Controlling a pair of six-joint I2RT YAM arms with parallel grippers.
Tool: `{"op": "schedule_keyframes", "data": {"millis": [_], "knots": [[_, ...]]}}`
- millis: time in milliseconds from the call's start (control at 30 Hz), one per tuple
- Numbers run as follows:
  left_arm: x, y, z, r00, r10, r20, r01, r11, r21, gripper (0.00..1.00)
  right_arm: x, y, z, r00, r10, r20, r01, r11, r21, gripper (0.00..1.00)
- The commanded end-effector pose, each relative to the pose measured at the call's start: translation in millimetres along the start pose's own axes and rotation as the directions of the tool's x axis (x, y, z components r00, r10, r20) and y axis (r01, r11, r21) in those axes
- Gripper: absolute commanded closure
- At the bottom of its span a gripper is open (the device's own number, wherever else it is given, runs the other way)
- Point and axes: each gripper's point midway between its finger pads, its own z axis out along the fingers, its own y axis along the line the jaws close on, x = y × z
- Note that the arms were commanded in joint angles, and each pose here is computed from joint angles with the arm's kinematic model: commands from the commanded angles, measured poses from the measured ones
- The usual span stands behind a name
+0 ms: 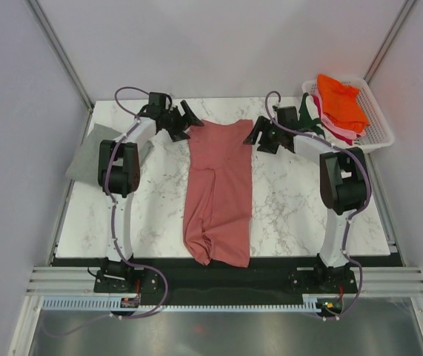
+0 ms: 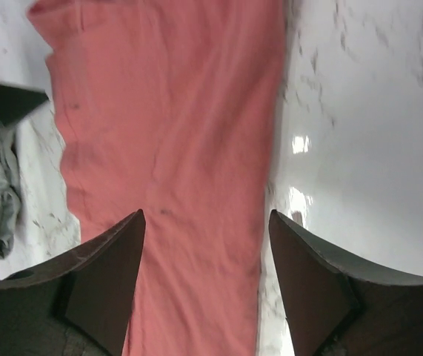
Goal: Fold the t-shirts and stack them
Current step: Fold the tshirt
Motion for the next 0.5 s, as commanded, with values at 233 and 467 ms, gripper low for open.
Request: {"op": "schedule_keyframes", "data": {"millis": [233,467], "knots": [[30,10,-52,0.995,0.091,0.026,-0.088,0.990,-0.110,0.28,-23,-7,53,0.999,0.054,0.005,-0.053,0.997,-0.063,0.39],[56,27,-23,0.997,0.064,-0.051,-0.070,0.990,-0.124,0.44,-14,-17,67,0.997,0.074,-0.013,-0.074,0.996,-0.054,0.56]]}}
